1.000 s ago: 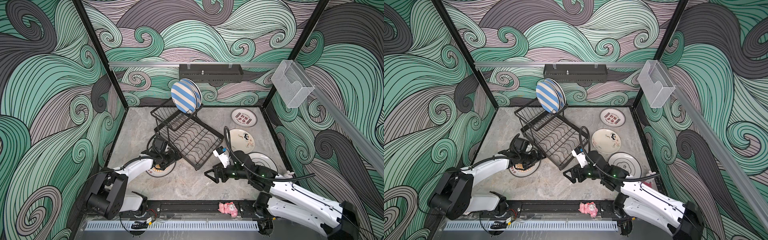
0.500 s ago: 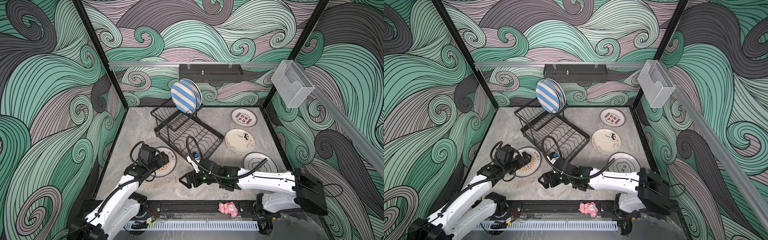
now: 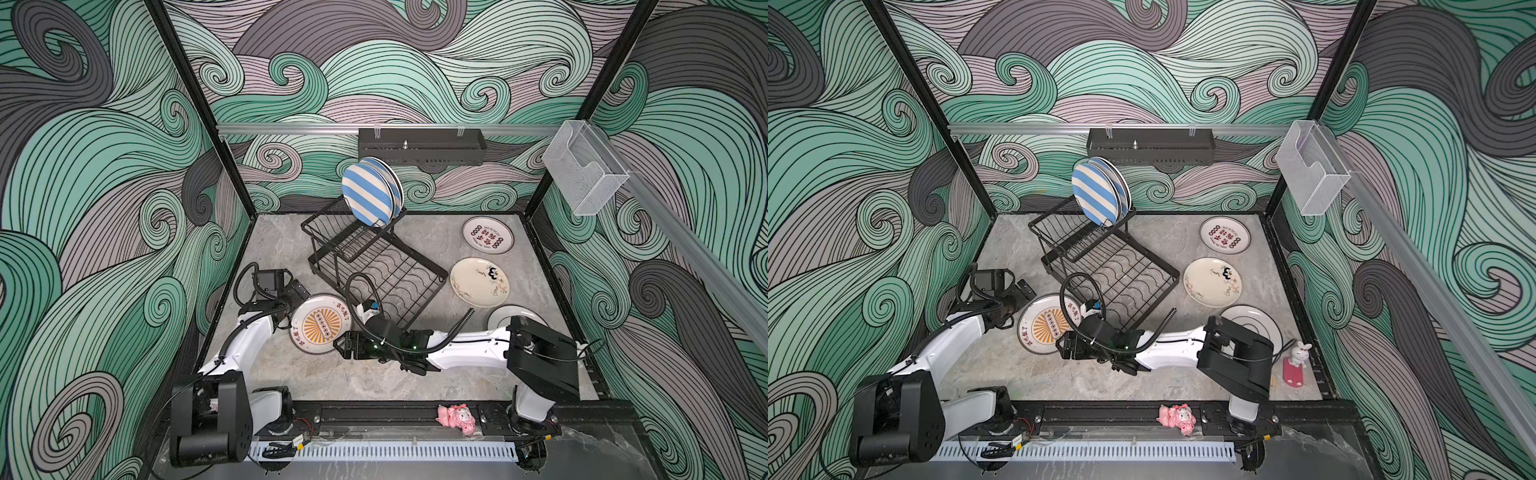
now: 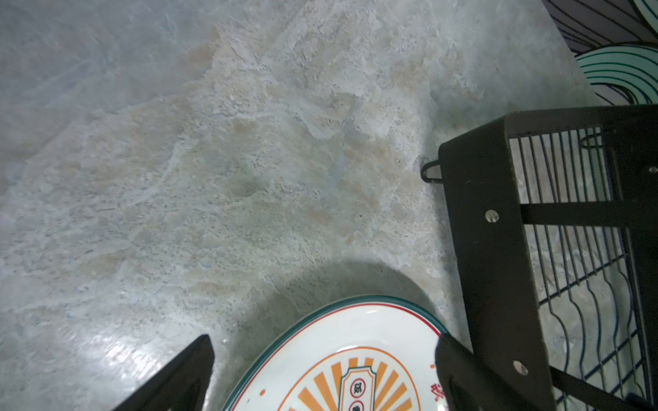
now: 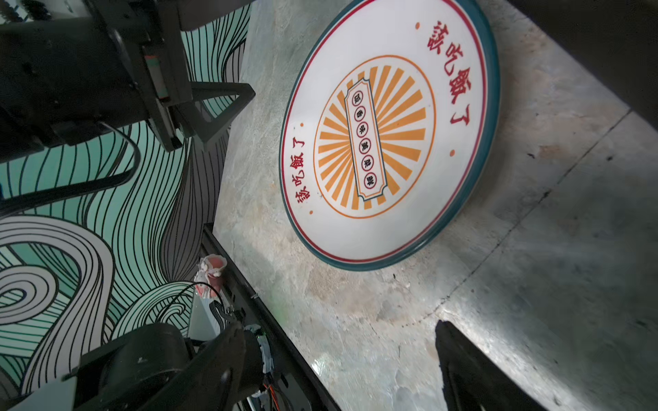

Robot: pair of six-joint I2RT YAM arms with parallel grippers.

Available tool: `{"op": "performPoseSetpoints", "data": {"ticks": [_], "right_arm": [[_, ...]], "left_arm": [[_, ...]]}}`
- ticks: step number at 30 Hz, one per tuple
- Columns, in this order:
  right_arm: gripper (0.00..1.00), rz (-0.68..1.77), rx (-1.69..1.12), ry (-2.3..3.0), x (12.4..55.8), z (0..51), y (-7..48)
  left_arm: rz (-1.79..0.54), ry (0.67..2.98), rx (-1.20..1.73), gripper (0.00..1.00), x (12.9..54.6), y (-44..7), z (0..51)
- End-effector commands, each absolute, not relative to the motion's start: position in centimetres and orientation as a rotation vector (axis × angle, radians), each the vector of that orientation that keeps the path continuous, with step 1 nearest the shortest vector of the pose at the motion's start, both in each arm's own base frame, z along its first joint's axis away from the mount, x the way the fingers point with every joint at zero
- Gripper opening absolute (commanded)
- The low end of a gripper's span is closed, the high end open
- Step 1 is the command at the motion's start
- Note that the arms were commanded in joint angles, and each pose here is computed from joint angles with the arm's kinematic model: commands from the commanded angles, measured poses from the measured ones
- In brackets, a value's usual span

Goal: Load the plates into the dish rack
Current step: 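Push the sunburst plate with the left gripper toward the right gripper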

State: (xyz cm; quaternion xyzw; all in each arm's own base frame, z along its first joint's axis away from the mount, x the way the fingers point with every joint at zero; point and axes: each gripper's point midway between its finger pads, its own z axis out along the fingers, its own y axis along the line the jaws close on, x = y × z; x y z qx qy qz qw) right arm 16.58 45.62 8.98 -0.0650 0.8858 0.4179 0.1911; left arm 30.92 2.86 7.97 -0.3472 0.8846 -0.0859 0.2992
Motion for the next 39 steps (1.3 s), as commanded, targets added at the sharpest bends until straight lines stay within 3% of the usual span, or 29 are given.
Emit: {"op": "performPoseSetpoints", "data": {"ticks": [1, 15, 29, 34, 39], "right_arm": [[0.83, 1.152, -0.059, 2.472, 17.7, 8.6, 45.8], [0.83, 1.104, 0.077, 2.506, 19.7, 4.5, 46.7], [0.76, 1.055, 0.188, 2.573, 20.8, 1.5, 46.0], [0.69, 1.081, 0.219, 2.613, 20.5, 0.4, 46.7], [0.53, 1.1, 0.258, 2.655, 20.1, -1.0, 47.1]], "left_arm": [[-0.329, 2.35, -0.867, 0.98, 32.4, 2.3, 8.8], [-0.481, 2.378, -0.84, 0.99, 33.2, 1.3, 6.1], [-0.552, 2.38, -0.815, 0.99, 32.8, 0.4, 5.7], [-0.568, 2.374, -0.805, 0.99, 32.7, 0.2, 6.1], [-0.603, 2.35, -0.806, 0.98, 32.6, -0.2, 6.7]]}}
